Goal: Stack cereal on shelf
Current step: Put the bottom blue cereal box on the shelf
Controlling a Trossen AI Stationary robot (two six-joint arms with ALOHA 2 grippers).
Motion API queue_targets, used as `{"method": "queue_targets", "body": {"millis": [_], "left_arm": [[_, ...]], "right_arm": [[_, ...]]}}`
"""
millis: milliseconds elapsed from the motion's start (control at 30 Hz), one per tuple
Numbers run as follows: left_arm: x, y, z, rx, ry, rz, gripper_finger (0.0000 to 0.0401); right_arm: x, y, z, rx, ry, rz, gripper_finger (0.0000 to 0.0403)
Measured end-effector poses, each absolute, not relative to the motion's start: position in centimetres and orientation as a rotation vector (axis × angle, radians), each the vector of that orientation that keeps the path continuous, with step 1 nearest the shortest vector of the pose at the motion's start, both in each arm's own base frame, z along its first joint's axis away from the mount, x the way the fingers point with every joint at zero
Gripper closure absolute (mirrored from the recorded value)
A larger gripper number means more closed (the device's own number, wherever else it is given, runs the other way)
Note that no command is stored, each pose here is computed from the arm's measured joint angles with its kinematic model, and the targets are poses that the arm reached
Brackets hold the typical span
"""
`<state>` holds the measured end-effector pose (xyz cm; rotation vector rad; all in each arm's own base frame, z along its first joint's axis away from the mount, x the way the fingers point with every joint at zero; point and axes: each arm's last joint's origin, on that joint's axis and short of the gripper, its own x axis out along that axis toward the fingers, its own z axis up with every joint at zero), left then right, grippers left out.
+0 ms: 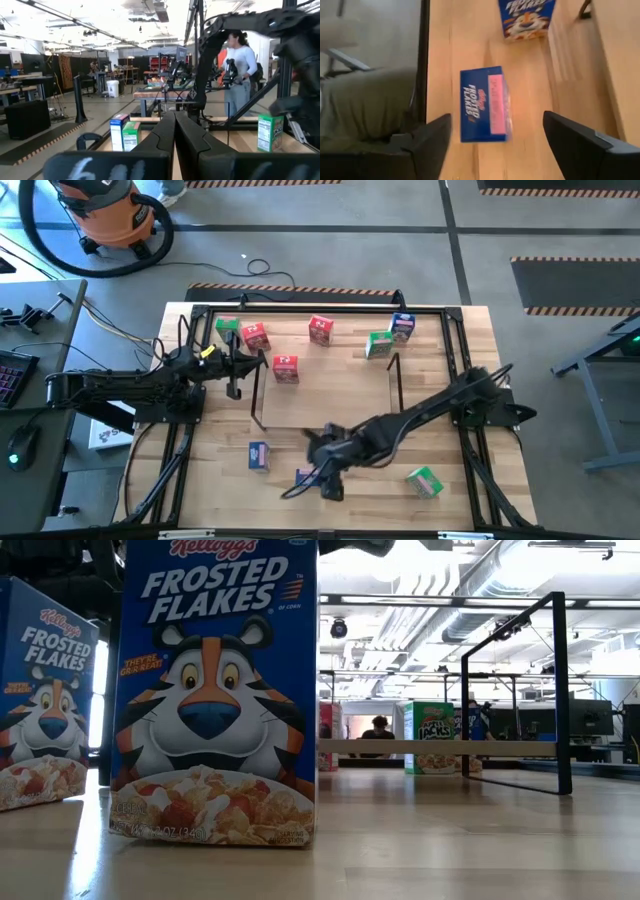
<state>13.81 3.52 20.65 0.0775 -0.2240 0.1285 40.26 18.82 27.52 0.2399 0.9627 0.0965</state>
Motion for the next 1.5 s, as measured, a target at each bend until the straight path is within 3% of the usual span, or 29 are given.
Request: {"method": "queue_targets", "body": {"millis": [400,1000,1500], "left_arm": [[13.8,3.5,20.5,0.063,-0.211,0.127,0.0401],[13.9,3.5,20.4,0.056,-0.198,0.131,0.0401],[13.8,3.5,20.4,0.073,-0.192,0.133,0.0401]], "right_arm": [[44.4,20.8,26.9,0.175,1.121,-0.003,0.0098],[45.0,21.1,23.2,0.213,1.246,0.060,0.0100],[45.0,21.0,23.4,0.188,1.223,0.027,0.0207]]}}
